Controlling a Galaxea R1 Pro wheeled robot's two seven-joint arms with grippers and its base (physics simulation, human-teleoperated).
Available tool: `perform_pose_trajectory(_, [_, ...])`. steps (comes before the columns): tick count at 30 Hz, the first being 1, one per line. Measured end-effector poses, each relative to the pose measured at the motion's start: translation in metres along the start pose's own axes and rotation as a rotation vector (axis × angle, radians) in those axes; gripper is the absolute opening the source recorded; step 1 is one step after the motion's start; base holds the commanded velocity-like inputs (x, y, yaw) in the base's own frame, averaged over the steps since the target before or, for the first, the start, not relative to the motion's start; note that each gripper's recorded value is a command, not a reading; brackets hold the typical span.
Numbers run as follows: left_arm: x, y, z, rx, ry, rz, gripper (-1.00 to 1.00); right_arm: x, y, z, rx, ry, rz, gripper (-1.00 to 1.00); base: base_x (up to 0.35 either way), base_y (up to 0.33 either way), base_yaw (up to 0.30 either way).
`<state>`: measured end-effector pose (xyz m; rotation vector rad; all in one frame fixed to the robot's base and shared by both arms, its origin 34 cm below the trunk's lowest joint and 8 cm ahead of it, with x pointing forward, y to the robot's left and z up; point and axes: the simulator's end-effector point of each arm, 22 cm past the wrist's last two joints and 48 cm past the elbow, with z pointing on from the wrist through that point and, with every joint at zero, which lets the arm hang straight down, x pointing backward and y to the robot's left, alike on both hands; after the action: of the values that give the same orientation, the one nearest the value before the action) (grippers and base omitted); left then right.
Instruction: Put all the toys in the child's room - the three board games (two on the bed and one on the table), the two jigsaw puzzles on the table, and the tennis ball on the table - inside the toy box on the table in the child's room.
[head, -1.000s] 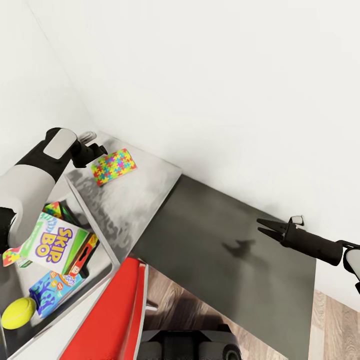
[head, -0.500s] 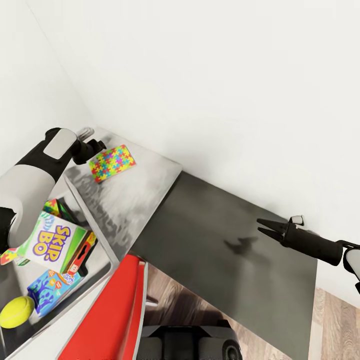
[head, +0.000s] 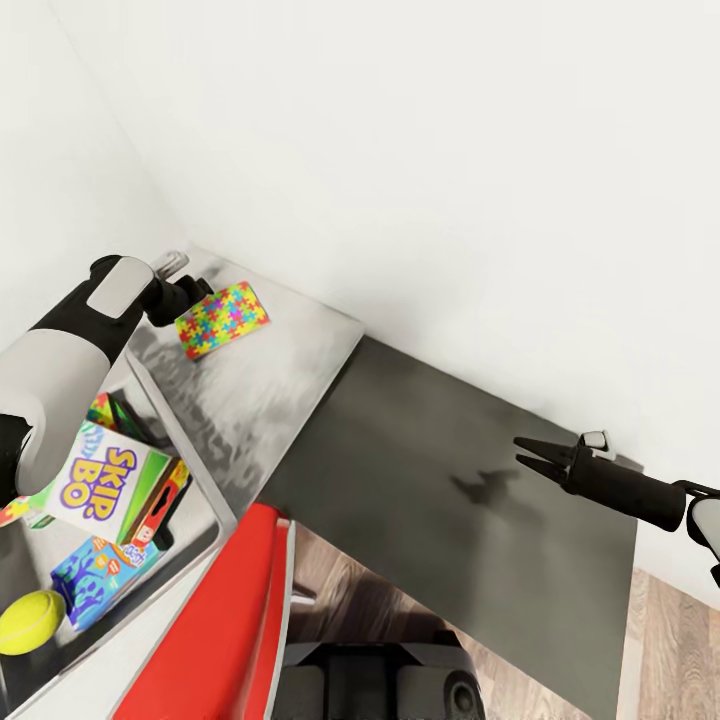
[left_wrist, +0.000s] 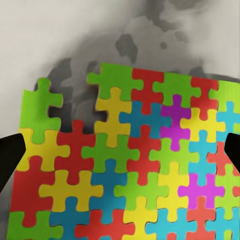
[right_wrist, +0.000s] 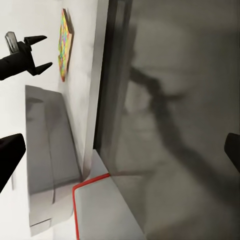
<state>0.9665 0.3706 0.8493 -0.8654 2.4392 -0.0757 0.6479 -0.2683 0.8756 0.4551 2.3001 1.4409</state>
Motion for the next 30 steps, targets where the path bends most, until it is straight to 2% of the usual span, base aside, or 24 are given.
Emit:
perform_pose_trajectory(13, [0.008,0.007,0.013,-0.011,0.009,0.008,1.0,0.004,-0.01,0.003,0.01,0.009,0.016,1.0,0.0,0.0,0.0])
perform_pose_trajectory(23, [0.006,0.022,0.022,-0.07,-0.02,0.079,1.0,0.007,-0.018,0.005,0.017,0.015,0.028,1.0,0.0,0.0,0.0])
perform_pose_trajectory(30, [0.005,0.026,0.024,-0.083,-0.026,0.094,1.0,0.008,-0.02,0.006,0.018,0.016,0.031,1.0,0.0,0.0,0.0])
